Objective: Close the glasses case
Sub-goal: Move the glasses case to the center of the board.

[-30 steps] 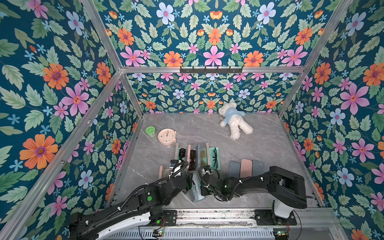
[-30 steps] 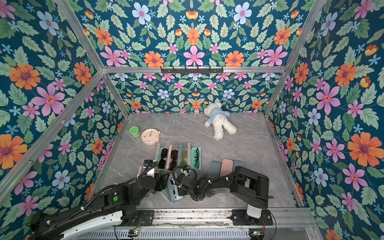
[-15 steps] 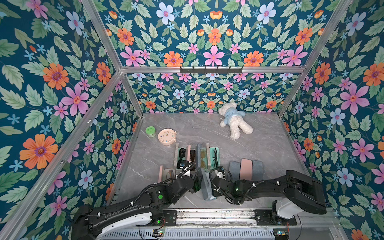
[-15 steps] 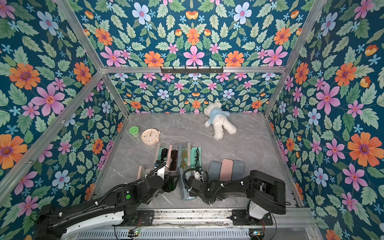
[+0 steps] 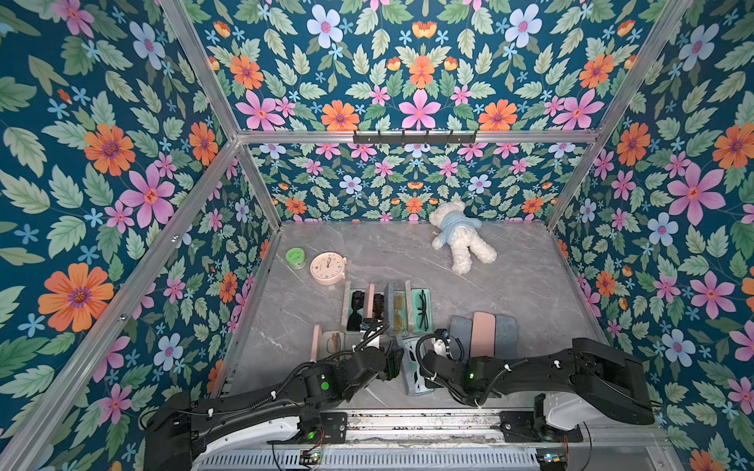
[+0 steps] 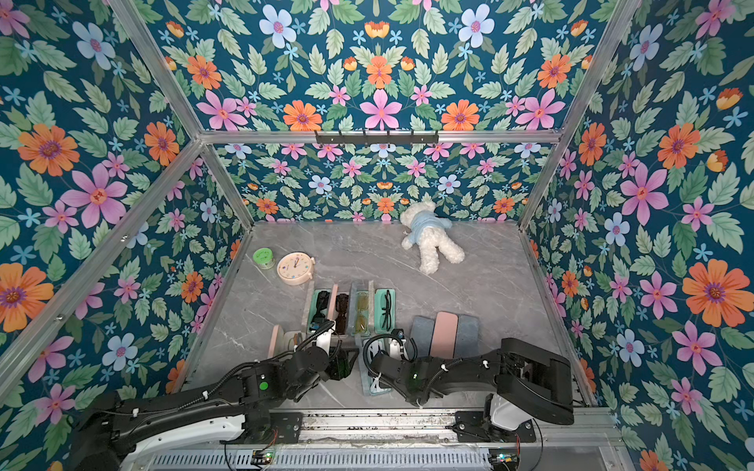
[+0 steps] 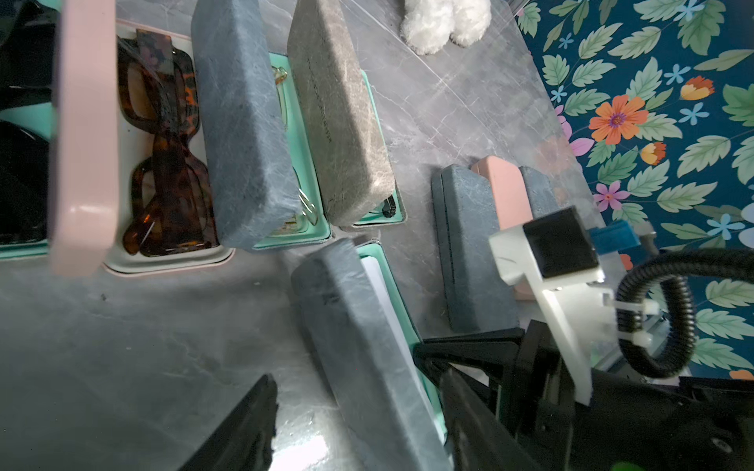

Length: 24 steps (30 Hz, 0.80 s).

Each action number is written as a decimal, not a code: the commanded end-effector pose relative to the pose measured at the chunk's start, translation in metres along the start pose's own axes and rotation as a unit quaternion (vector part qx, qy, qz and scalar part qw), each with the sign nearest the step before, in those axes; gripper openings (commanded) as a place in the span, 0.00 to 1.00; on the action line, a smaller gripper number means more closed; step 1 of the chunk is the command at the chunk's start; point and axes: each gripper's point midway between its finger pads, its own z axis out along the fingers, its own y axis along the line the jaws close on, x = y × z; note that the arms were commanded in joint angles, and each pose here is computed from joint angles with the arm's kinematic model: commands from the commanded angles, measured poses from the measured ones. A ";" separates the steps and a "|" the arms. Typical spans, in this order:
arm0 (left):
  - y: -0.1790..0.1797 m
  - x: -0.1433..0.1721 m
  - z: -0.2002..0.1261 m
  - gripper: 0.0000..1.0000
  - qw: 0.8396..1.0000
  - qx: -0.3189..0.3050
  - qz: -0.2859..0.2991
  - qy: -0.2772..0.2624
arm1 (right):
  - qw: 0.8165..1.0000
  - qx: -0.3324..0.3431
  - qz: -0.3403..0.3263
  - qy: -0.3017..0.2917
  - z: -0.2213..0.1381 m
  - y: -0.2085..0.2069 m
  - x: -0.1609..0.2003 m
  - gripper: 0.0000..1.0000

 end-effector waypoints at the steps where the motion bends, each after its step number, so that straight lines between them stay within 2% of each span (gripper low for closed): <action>1: -0.009 -0.005 0.001 0.67 1.000 0.015 -0.014 -0.011 | 1.000 0.003 0.007 -0.003 -0.001 -0.002 0.001 0.13; 11: -0.011 0.001 0.006 0.64 0.999 0.027 -0.026 -0.007 | 1.000 -0.015 0.010 -0.005 -0.002 0.000 0.001 0.16; 18: -0.016 0.008 0.013 0.56 0.999 0.039 -0.032 0.005 | 1.000 -0.026 0.010 -0.007 -0.004 0.000 0.002 0.17; 24: -0.015 0.012 0.018 0.44 0.999 0.032 -0.030 0.013 | 1.000 -0.029 0.008 -0.007 -0.004 0.001 0.003 0.17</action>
